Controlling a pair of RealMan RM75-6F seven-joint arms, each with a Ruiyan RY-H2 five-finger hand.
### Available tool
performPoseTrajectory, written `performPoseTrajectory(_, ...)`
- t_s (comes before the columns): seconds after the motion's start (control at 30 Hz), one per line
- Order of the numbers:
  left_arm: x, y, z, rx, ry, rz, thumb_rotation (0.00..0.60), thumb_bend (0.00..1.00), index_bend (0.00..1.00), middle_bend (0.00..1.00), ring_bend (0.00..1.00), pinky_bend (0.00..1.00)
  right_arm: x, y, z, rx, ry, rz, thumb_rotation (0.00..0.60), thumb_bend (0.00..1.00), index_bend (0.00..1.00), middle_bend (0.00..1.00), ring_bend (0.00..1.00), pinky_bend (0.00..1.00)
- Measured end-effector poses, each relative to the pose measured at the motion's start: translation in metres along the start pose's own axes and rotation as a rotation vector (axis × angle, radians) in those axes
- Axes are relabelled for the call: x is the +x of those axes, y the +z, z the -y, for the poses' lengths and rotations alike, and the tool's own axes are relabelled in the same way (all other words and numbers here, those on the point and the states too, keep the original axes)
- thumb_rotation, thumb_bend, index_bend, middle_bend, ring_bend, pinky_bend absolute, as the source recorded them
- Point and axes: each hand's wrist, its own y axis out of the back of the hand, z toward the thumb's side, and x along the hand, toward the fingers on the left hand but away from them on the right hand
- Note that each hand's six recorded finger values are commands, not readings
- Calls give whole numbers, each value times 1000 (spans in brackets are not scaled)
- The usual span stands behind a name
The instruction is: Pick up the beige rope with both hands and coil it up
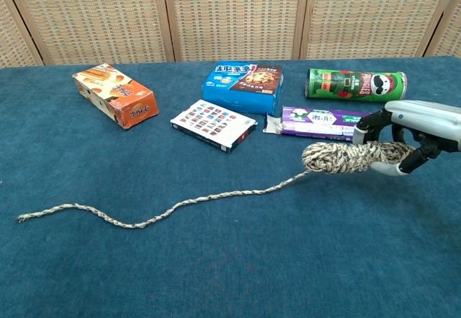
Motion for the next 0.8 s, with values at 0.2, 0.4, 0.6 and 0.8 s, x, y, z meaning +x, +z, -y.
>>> performPoseTrajectory(0.2,29,40,26,-54,-70,104,600,189,413,0,0,0,2,-1,-3,12,-9,7,600,486,621,561,370,614)
performPoseTrajectory(0.4,45,72,47,-41,-96,151,600,224,455,0,0,0,5,-3,-6,14,-20,13,600,508,623,564,370,616)
performPoseTrajectory(0.6,54,88,59,-28,-111,161,600,229,476,0,0,0,7,-5,-7,10,-25,17,600,521,626,565,370,616)
performPoseTrajectory(0.8,59,95,67,-22,-125,161,600,326,487,0,0,0,8,-6,-8,11,-25,19,600,520,626,565,370,616)
